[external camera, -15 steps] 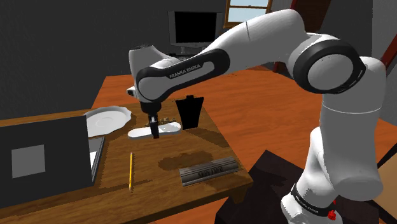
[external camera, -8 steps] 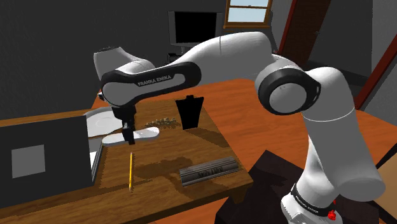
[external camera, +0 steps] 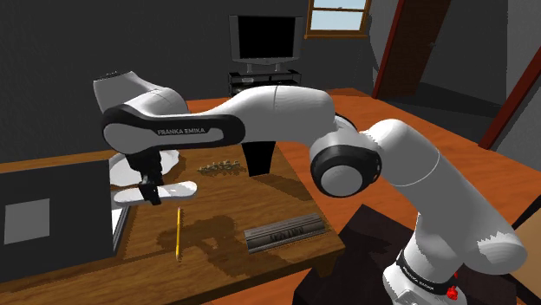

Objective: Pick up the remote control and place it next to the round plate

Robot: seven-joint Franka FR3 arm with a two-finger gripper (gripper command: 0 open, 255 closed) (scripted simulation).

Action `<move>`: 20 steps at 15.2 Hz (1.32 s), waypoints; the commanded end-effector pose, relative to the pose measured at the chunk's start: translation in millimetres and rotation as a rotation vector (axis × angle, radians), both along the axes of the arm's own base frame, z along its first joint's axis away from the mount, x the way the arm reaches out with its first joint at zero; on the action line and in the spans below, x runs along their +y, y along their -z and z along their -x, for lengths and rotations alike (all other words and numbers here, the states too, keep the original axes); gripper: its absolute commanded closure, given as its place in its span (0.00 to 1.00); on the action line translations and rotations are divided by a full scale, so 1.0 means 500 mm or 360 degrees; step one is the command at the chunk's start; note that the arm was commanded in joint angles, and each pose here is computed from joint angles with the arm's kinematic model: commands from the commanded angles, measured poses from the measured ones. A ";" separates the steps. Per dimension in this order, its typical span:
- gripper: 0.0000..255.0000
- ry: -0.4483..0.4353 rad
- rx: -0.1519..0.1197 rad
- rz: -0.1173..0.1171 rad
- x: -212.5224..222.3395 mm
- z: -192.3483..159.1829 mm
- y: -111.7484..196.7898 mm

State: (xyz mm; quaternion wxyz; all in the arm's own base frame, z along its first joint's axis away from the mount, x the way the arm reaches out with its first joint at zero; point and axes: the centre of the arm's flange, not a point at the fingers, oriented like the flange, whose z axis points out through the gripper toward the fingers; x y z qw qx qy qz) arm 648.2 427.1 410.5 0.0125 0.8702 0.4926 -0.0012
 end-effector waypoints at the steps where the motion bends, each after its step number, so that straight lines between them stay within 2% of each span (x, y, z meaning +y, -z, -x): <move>1: 1.00 -0.0004 -0.0002 -0.0006 0.005 0.000 0.023; 11: 1.00 -0.0004 -0.0002 -0.0006 0.005 0.000 0.129; 19: 1.00 -0.0004 -0.0002 -0.0006 0.005 0.000 0.134; 20: 0.00 -0.0004 -0.0002 -0.0006 0.006 0.000 0.134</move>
